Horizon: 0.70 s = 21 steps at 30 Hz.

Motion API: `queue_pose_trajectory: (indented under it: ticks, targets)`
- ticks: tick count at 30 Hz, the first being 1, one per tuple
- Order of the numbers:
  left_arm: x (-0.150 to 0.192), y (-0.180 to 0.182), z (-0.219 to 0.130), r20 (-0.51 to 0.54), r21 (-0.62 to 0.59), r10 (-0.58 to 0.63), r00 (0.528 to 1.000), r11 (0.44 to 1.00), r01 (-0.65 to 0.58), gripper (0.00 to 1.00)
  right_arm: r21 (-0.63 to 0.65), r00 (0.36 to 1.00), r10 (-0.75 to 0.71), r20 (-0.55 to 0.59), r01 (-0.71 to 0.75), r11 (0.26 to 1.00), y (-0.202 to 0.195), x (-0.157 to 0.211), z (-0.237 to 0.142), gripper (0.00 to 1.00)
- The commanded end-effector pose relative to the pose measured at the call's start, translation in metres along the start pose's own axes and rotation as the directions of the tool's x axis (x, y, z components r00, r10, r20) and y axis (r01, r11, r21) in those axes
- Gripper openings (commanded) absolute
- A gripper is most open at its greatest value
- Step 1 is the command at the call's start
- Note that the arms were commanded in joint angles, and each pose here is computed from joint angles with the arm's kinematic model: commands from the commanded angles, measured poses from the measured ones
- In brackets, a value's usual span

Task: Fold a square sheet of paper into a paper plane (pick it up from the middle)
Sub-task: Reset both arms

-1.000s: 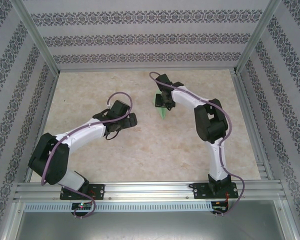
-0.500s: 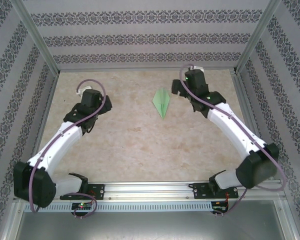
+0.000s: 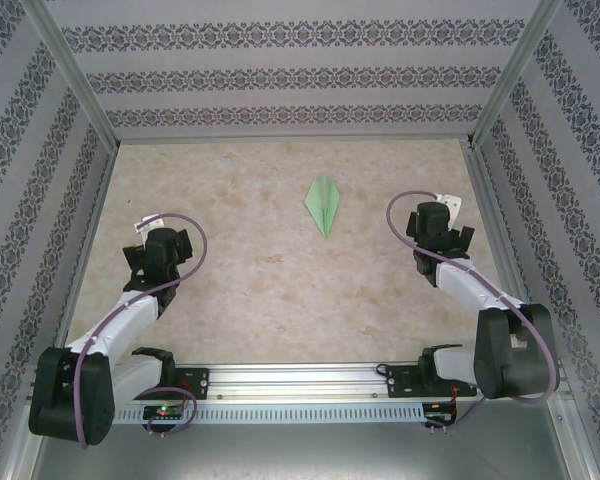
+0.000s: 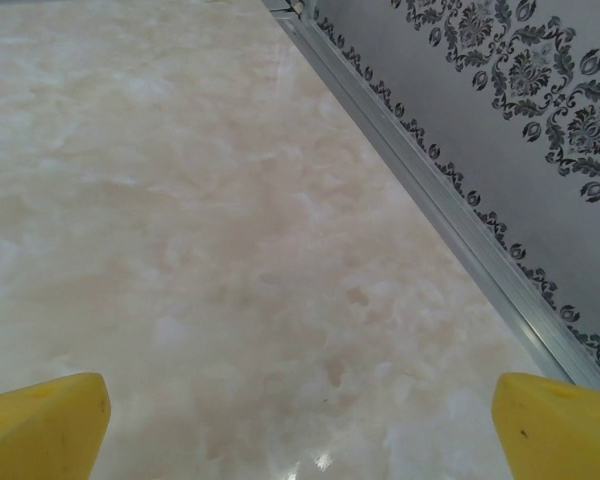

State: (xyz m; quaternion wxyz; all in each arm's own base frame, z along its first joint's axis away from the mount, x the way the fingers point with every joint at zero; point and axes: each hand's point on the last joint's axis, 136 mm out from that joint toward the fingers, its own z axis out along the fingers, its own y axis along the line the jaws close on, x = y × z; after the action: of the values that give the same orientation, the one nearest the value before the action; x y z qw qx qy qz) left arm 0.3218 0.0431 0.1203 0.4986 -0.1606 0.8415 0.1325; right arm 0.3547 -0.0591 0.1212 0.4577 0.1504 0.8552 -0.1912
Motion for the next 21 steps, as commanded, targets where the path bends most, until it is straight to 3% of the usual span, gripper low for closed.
queue_pose_trajectory:
  ticks: [1, 6, 12, 21]
  targets:
    - [-0.041, -0.021, 0.005, 0.181, 0.127, 0.013, 0.983, 0.991, -0.036, 1.00, -0.056, 0.987, 0.039, 0.153, -0.031, 0.998, 0.009, -0.028, 0.008, 0.98]
    - [-0.039, -0.043, 0.020, 0.236, 0.235, 0.033, 0.971, 0.968, -0.090, 1.00, -0.140, 0.964, 0.041, 0.264, -0.004, 0.990, 0.024, -0.039, 0.010, 0.98]
    - [-0.039, -0.065, 0.029, 0.261, 0.351, 0.013, 0.965, 0.930, -0.108, 1.00, -0.285, 0.946, 0.066, 0.317, 0.028, 0.958, 0.046, -0.033, 0.011, 0.98]
    - [-0.017, -0.080, 0.050, 0.230, 0.390, 0.048, 0.972, 0.910, -0.137, 1.00, -0.360, 0.937, 0.059, 0.344, 0.074, 0.930, 0.057, -0.025, 0.008, 0.98]
